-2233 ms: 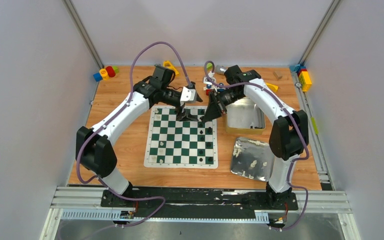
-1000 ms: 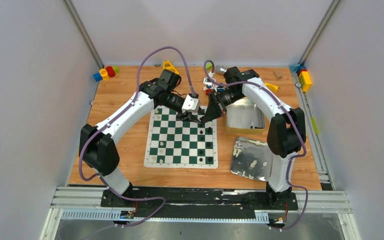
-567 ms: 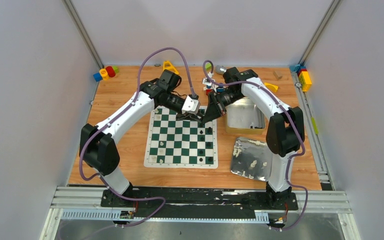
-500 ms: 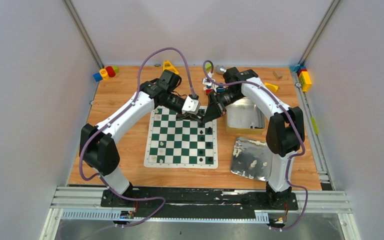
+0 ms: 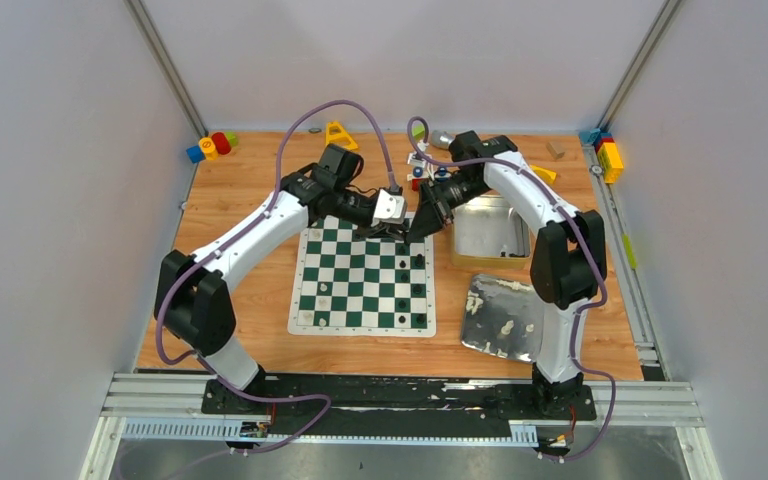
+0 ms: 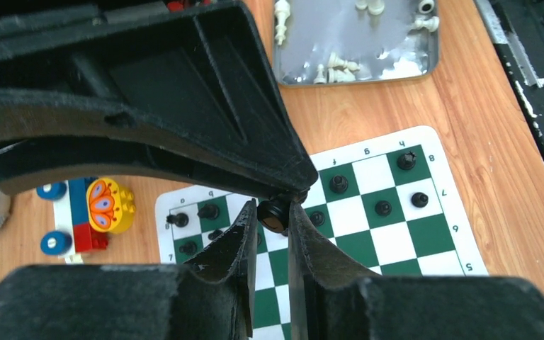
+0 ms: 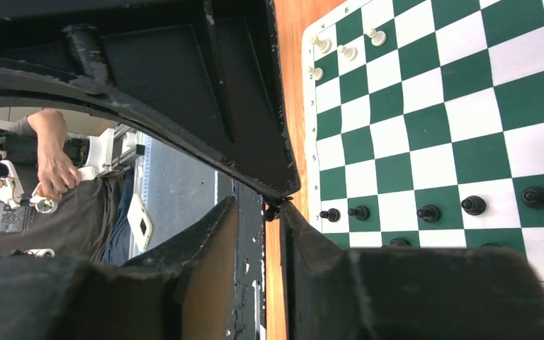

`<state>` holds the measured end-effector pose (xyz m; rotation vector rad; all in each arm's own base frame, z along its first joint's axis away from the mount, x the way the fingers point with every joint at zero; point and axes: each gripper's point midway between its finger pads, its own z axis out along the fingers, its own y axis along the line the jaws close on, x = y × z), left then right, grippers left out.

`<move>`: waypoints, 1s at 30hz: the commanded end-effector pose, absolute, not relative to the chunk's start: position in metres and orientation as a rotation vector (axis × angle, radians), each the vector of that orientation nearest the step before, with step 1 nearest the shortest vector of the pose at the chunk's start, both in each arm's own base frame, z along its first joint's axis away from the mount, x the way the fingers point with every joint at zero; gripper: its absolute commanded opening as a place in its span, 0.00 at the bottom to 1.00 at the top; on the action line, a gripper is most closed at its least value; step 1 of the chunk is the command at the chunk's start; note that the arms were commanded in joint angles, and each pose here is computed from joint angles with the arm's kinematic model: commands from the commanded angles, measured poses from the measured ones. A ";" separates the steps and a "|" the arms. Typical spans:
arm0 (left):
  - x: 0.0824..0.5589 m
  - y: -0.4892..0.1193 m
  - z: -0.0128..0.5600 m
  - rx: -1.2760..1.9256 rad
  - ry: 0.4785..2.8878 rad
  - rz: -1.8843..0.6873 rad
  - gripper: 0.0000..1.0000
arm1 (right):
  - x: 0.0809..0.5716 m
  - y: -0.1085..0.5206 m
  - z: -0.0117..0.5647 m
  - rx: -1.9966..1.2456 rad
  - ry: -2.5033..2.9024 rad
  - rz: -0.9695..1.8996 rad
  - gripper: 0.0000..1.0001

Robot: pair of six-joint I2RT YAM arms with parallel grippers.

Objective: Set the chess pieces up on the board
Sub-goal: Place the chess piece on the chessboard.

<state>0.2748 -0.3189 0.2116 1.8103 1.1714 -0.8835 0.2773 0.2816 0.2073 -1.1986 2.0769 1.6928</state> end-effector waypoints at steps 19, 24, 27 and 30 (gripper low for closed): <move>0.341 -0.279 0.245 1.018 1.713 -0.896 0.00 | 0.336 0.278 0.227 -1.010 1.980 1.368 0.44; 0.336 -0.280 0.246 0.871 1.787 -1.009 0.00 | 0.344 0.284 0.234 -0.936 1.930 1.328 0.44; 0.332 -0.284 0.243 0.768 1.840 -1.095 0.00 | 0.348 0.290 0.239 -0.883 1.931 1.333 0.47; 0.334 -0.288 0.246 0.698 1.842 -1.152 0.00 | 0.354 0.295 0.243 -0.842 1.925 1.347 0.48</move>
